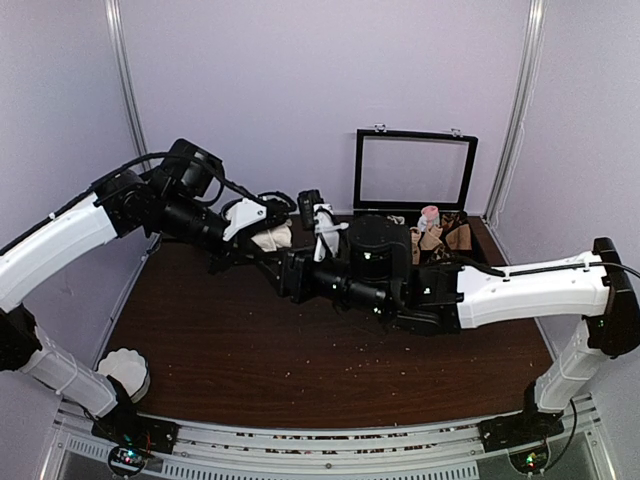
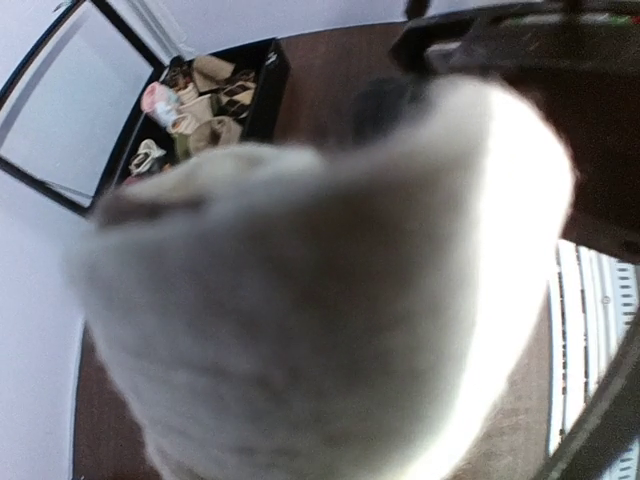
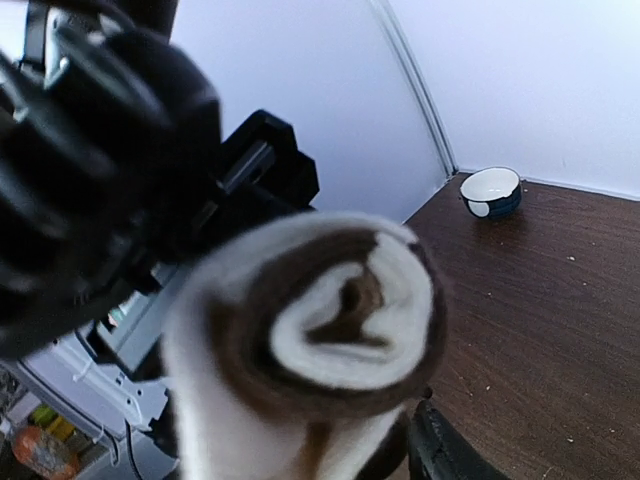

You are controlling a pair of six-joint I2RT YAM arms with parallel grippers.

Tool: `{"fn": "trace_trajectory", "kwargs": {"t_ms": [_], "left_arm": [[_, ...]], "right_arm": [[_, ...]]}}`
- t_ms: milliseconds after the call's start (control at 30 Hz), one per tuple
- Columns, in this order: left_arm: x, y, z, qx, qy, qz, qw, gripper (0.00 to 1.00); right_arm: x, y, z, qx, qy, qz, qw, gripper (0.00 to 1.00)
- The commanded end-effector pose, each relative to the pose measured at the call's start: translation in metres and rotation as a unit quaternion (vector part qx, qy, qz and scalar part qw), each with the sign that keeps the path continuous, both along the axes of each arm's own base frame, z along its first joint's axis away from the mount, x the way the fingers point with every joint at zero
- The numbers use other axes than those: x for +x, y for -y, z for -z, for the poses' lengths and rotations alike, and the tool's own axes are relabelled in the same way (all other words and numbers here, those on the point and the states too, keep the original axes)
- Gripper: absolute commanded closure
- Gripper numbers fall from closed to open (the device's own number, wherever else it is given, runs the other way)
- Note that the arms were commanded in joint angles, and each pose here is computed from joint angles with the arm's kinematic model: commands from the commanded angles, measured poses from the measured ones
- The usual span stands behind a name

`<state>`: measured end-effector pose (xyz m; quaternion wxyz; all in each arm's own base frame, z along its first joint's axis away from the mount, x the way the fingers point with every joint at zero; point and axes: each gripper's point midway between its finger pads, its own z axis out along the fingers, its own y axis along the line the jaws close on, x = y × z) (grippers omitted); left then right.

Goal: Roll the socks
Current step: Roll the sock, then place the sock in the storage box.

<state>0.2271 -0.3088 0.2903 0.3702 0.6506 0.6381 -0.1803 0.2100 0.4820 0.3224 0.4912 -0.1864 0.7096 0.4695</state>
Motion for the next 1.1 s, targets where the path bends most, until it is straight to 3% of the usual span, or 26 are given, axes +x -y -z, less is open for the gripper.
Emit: {"fn": "trace_trajectory", "kwargs": {"t_ms": [0,167,400,600,633,667,700,733,767,933,1067], "left_arm": [[-0.047,0.012,-0.012,-0.031,-0.084,0.122,0.989,1.00],[-0.080,0.013,-0.011,-0.031,-0.174,0.197,0.964,1.00],[-0.096,0.012,-0.013,-0.031,-0.221,0.234,0.946,1.00],[-0.095,0.012,-0.014,-0.030,-0.226,0.234,0.945,1.00],[-0.090,0.013,-0.012,-0.026,-0.222,0.224,0.949,0.98],[-0.082,0.014,-0.008,-0.019,-0.219,0.203,0.954,0.86],[-0.069,0.014,-0.001,-0.008,-0.212,0.171,0.962,0.65],[-0.053,0.013,0.006,0.002,-0.198,0.135,0.971,0.28],[-0.038,0.011,0.012,0.011,-0.188,0.103,0.977,0.05],[0.032,-0.028,0.042,0.067,-0.145,-0.042,0.986,0.02],[0.067,-0.069,0.060,0.087,-0.127,-0.126,0.980,0.02]], "right_arm": [[-0.022,0.009,-0.031,0.013,0.078,-0.075,0.994,0.46],[-0.036,0.010,-0.044,0.010,0.100,-0.156,0.983,0.52],[-0.041,0.009,-0.051,0.004,0.108,-0.187,0.976,0.67],[-0.046,0.008,-0.051,0.012,0.103,-0.209,0.972,1.00],[-0.043,0.010,-0.048,0.008,0.101,-0.203,0.974,1.00],[-0.037,0.014,-0.044,0.003,0.098,-0.191,0.977,1.00],[-0.030,0.019,-0.041,-0.003,0.095,-0.175,0.980,1.00],[-0.019,0.027,-0.036,-0.012,0.091,-0.154,0.984,1.00],[-0.008,0.036,-0.031,-0.024,0.085,-0.130,0.987,1.00],[0.074,0.132,0.010,-0.144,0.056,0.065,0.986,1.00],[0.139,0.248,0.041,-0.276,0.033,0.254,0.926,1.00]]}}
